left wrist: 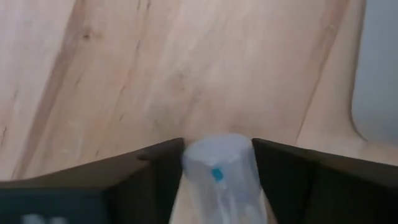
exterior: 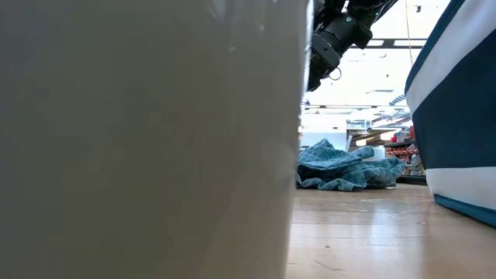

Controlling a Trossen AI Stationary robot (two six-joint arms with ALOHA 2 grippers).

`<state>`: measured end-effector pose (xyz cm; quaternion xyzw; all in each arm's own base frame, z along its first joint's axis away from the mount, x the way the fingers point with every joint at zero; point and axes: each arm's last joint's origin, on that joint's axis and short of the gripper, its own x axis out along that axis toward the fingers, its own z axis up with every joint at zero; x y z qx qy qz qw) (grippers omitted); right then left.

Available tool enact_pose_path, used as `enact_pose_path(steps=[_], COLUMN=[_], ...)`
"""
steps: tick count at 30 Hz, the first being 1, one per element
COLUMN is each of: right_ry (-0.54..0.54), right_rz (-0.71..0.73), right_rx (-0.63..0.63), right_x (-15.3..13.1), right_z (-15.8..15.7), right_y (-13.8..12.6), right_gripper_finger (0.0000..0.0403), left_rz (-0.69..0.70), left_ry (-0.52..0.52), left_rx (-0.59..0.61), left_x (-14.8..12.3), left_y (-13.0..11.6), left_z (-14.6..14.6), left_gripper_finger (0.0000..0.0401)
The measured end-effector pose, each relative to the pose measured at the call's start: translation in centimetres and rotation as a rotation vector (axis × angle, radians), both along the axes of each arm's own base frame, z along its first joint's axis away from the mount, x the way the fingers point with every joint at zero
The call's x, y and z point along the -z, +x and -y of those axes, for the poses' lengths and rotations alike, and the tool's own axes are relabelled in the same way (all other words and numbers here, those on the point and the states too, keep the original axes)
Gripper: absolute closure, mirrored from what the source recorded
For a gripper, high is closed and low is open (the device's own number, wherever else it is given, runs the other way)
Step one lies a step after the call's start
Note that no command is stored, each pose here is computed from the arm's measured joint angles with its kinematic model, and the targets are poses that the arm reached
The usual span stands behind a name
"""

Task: Pick & place medical supplies in basket/bin
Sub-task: Put the white pill bottle into the yellow bin

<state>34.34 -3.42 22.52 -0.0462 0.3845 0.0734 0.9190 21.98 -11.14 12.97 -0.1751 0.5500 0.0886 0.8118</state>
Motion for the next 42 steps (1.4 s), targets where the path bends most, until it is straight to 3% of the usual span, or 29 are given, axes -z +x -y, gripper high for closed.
enact_pose_path(steps=[2, 12, 17, 21, 25, 28, 37, 42], right_ry=[0.0, -0.006, -0.006, -0.006, -0.009, -0.017, -0.041, -0.044], right_rz=[0.0, 0.001, 0.001, 0.001, 0.007, 0.017, 0.066, 0.087], right_rx=[0.0, -0.006, -0.005, -0.005, -0.009, -0.016, -0.037, -0.04], right_x=[0.0, 0.0, 0.0, 0.0, 0.0, -0.1, -0.4, -0.6], right_z=[0.0, 0.0, 0.0, 0.0, 0.0, 0.0, 0.0, 0.0], right_y=[0.0, 0.0, 0.0, 0.0, 0.0, 0.1, 0.4, 0.5], right_gripper_finger=[0.0208, 0.0208, 0.0208, 0.0208, 0.0208, 0.0208, 0.0208, 0.0208], left_rz=[-0.003, 0.022, 0.129, 0.297, 0.554, 0.706, 0.977, 1.187], left_ry=[0.003, 0.022, 0.08, 0.21, 0.353, 0.401, 0.318, 0.307], left_rx=[0.002, 0.031, 0.044, 0.083, 0.183, 0.26, 0.498, 0.526], left_x=[0.0, -0.4, -1.8, -3.7, -6.4, -8.2, -10.6, -11.1], left_y=[0.0, -0.2, -0.2, -0.3, -0.4, -0.2, 1.1, 1.1], left_z=[0.0, -0.1, -0.3, 0.1, 1.5, 2.2, 2.9, 2.5], left_gripper_finger=[0.0246, 0.0247, 0.0247, 0.0247, 0.0247, 0.0247, 0.0247, 0.0247])
